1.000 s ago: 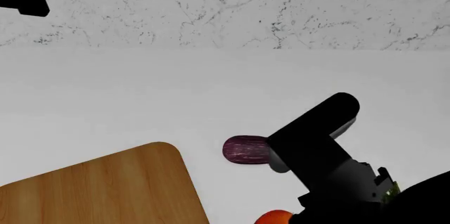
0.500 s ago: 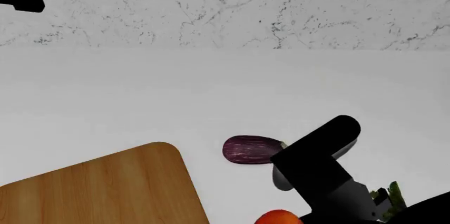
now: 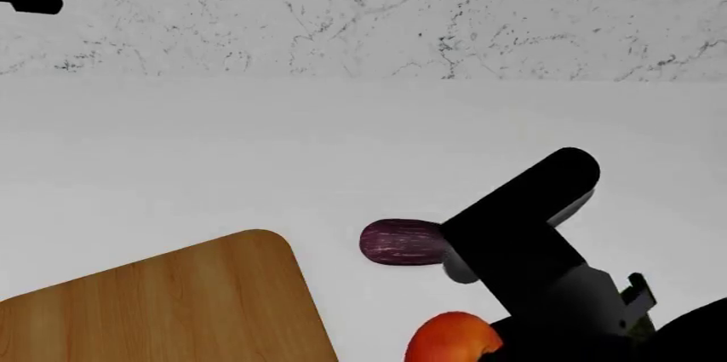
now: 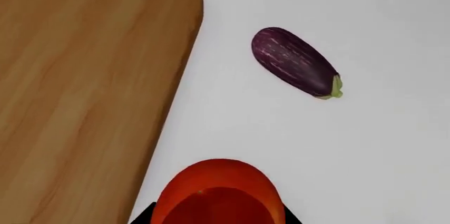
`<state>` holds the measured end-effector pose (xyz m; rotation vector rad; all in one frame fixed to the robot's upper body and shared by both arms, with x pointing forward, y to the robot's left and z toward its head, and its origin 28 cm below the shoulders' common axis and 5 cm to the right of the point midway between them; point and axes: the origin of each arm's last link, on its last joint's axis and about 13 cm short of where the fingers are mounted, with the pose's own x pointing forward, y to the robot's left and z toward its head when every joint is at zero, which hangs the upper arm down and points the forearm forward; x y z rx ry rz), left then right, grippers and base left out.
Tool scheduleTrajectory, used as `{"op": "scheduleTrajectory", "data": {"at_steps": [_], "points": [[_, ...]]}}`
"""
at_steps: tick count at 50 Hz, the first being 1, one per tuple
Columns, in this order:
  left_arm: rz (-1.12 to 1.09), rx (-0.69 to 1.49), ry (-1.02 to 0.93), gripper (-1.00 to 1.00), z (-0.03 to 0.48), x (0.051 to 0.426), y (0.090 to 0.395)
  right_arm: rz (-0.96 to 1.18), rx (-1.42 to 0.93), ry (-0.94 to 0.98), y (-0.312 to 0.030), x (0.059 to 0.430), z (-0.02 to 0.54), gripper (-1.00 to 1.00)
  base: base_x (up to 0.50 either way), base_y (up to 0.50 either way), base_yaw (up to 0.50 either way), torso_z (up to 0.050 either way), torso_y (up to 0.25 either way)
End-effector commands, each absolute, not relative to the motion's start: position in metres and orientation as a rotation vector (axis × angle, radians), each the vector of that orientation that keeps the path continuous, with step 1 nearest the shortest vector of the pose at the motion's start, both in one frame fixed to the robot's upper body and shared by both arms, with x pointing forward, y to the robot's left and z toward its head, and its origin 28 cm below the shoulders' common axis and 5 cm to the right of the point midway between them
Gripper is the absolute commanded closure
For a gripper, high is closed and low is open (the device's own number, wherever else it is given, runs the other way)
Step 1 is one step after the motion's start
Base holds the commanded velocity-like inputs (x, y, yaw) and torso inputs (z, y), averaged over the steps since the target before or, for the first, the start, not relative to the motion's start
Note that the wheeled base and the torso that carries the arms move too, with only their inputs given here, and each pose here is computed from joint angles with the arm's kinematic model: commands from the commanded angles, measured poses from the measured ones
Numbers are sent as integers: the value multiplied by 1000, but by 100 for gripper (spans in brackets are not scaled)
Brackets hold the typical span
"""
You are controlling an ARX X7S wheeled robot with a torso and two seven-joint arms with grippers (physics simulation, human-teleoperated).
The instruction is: Clear the non-vegetable object off the cutting board and place the vegetables onto it.
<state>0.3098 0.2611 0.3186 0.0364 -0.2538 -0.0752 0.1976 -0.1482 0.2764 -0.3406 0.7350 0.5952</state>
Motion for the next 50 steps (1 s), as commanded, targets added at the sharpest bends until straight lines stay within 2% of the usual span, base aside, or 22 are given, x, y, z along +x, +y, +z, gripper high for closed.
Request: {"op": "scheduleTrajectory", "data": {"at_steps": [1, 33, 50], "points": [[-74, 33, -256, -100, 319, 309, 261, 636, -381, 667, -140, 189, 296, 100, 0, 0, 0, 0, 0], [-69, 36, -263, -100, 319, 310, 263, 966, -485, 607, -74, 190, 298, 100, 0, 0, 0, 0, 0], [-64, 34, -264, -100, 319, 310, 264, 1073, -491, 577, -53, 193, 297, 100, 0, 0, 0, 0, 0]]}}
